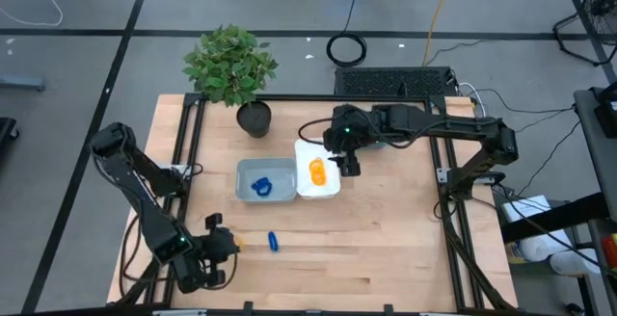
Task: Sort spring keychains
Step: Put the yellow spring keychain into the white bin
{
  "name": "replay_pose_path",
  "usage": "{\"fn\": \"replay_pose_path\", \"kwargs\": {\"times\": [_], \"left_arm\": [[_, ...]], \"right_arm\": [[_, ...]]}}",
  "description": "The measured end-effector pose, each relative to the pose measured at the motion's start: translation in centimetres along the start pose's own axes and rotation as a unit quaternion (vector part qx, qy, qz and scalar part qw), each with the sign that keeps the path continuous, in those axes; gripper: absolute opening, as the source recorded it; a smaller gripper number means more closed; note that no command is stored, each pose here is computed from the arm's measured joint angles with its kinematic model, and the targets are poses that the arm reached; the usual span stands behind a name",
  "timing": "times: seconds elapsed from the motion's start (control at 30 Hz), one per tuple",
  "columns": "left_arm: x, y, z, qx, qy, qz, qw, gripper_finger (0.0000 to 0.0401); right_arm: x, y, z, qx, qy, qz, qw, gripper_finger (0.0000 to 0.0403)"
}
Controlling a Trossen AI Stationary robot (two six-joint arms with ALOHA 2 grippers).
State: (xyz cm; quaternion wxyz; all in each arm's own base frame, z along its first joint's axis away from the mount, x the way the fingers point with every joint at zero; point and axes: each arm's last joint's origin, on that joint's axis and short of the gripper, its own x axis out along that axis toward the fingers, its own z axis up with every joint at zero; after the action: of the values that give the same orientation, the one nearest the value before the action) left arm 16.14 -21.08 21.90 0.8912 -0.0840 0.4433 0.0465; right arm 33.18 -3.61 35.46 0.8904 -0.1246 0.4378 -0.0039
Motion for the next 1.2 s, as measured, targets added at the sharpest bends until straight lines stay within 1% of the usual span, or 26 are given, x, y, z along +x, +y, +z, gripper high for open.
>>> {"fn": "replay_pose_path", "kwargs": {"times": [0.23, 0.3, 0.43, 0.53, 0.63, 0.8, 0.93, 1.1, 1.2], "left_arm": [[-1.3, 0.7, 1.6, -0.003, -0.076, 0.002, 0.997, 0.0005], [-1.7, 0.8, 2.0, 0.000, -0.099, 0.002, 0.995, 0.0005], [-2.5, 1.1, 2.9, 0.015, -0.144, 0.005, 0.989, 0.0005], [-3.2, 1.4, 3.8, 0.026, -0.181, 0.006, 0.983, 0.0005], [-3.7, 1.6, 4.9, 0.050, -0.208, 0.004, 0.977, 0.0005], [-4.1, 2.0, 7.2, 0.090, -0.261, 0.006, 0.961, 0.0005], [-4.6, 2.7, 9.2, 0.119, -0.306, 0.014, 0.944, 0.0005], [-5.6, 4.0, 11.8, 0.145, -0.359, 0.003, 0.922, 0.0005], [-5.8, 5.0, 13.0, 0.161, -0.376, -0.018, 0.912, 0.0005]], "right_arm": [[-1.6, 2.1, 1.5, -0.023, -0.067, 0.004, 0.998, 0.0297], [-2.0, 2.6, 2.3, -0.021, -0.106, 0.001, 0.994, 0.0297], [-2.8, 3.8, 3.3, -0.008, -0.153, 0.011, 0.988, 0.0297], [-3.1, 5.1, 3.7, -0.012, -0.166, 0.024, 0.986, 0.0297], [-3.2, 6.4, 4.0, -0.028, -0.180, 0.037, 0.983, 0.0297], [-1.9, 8.8, 4.2, -0.045, -0.237, 0.048, 0.969, 0.0297], [-1.1, 10.3, 4.3, -0.046, -0.285, 0.054, 0.956, 0.0297], [0.2, 11.0, 3.8, -0.042, -0.317, 0.053, 0.946, 0.0297], [0.5, 11.1, 3.7, -0.047, -0.336, 0.048, 0.940, 0.0297]]}}
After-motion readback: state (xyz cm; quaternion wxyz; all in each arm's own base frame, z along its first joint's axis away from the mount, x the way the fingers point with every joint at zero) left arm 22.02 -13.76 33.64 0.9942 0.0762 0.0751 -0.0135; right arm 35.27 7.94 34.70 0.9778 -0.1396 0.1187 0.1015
